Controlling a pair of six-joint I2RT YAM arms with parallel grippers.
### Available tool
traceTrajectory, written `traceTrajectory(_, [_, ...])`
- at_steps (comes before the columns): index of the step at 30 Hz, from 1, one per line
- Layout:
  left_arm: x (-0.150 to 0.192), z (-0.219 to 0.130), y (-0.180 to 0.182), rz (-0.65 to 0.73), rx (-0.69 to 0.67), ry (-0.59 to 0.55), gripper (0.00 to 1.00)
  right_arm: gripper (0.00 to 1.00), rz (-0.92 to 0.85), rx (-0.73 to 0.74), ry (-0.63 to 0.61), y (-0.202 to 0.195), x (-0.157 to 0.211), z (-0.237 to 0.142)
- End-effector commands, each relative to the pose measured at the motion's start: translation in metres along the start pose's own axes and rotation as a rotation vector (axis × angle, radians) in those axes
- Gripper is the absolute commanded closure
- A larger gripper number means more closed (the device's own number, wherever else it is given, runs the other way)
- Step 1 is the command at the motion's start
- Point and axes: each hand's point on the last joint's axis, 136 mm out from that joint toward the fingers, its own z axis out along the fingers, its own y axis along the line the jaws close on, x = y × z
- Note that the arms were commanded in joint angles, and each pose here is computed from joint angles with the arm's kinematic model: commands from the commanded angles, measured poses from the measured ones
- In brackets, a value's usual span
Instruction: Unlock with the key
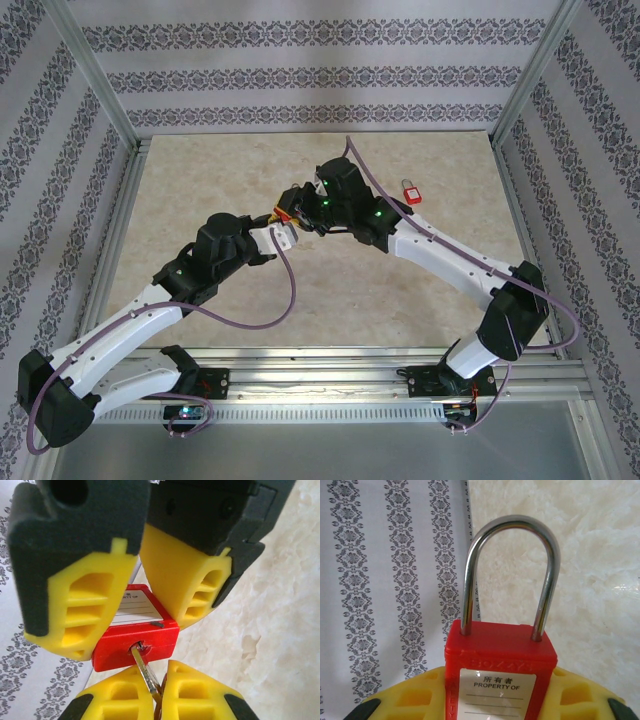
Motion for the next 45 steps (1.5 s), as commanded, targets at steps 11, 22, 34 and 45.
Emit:
traceTrajectory(11, [-0.019, -0.027, 0.017, -0.006, -0.094, -0.113, 0.7, 1.0, -0.027, -0.01, 0.018, 0.006, 0.006, 0.002])
traceTrajectory(22, [-0.013, -0.061, 0.009, -0.388, -0.087, -0.19, 0.24, 1.0, -0.032, -0.008, 0.007, 0.011, -0.002, -0.002])
traceTrajectory(34, [-0.025, -0.035, 0.012, -1.165, 0.049, -0.166, 0.19, 1.0, -0.034, -0.013, 0.004, 0.013, -0.003, 0.0])
traceTrajectory(45, [-0.016, -0.013, 0.018, -1.372, 0.037, -0.166, 0.29, 1.0, -0.034, -0.028, 0.003, 0.015, 0.001, -0.003])
